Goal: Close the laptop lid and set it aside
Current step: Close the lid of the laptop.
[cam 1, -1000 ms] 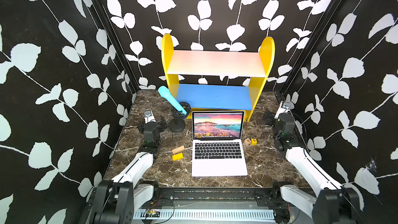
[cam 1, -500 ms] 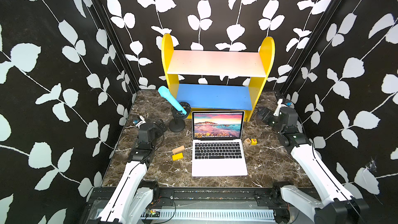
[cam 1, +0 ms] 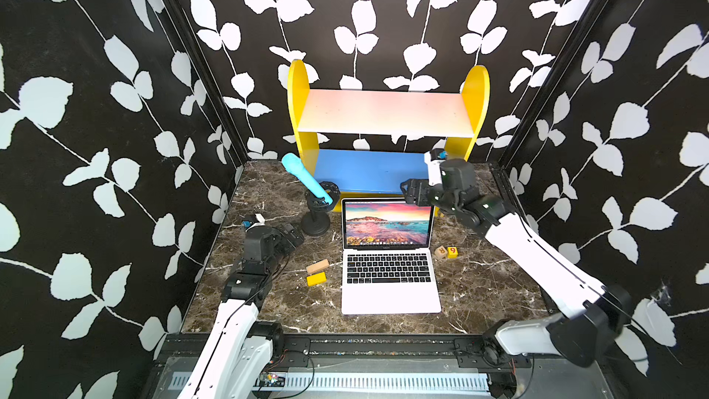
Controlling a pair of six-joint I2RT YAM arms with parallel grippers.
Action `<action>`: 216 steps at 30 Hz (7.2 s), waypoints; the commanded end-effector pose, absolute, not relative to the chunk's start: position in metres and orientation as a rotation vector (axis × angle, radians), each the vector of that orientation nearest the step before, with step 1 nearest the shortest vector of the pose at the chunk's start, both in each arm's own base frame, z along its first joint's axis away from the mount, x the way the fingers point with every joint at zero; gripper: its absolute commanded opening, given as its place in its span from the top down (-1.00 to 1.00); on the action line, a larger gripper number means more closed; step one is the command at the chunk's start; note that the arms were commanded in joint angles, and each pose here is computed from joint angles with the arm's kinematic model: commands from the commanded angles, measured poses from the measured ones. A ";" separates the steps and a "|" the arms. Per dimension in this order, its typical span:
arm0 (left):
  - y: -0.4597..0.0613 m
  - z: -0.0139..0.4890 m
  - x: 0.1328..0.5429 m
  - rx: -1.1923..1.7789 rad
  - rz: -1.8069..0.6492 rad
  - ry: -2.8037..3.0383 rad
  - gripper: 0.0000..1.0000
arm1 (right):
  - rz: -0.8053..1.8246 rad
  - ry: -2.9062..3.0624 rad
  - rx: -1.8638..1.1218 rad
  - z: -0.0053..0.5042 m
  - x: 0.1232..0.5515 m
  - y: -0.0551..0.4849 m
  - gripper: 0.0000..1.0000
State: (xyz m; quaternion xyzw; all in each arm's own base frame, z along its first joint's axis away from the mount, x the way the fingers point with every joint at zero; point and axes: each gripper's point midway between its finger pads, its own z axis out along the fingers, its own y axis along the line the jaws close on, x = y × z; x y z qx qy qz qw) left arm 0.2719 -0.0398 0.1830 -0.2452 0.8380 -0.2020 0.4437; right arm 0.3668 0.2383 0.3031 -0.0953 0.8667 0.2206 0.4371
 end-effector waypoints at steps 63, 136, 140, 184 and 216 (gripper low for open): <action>-0.084 0.211 0.249 -0.410 -0.645 2.093 -0.93 | 0.603 2.555 -0.508 0.199 0.385 0.306 0.87; -0.086 0.208 0.250 -0.412 -0.661 2.096 -0.94 | 0.754 2.631 -0.755 0.195 0.242 0.303 0.84; -0.087 0.207 0.249 -0.404 -0.664 2.102 -0.94 | 0.748 2.643 -0.781 0.190 0.235 0.305 0.84; -0.096 0.190 0.251 -0.361 -0.677 2.163 -0.94 | 0.702 2.827 -0.910 0.117 0.186 0.302 0.85; -0.099 0.185 0.252 -0.349 -0.678 2.183 -0.93 | 0.580 2.970 -0.941 0.067 0.182 0.296 0.85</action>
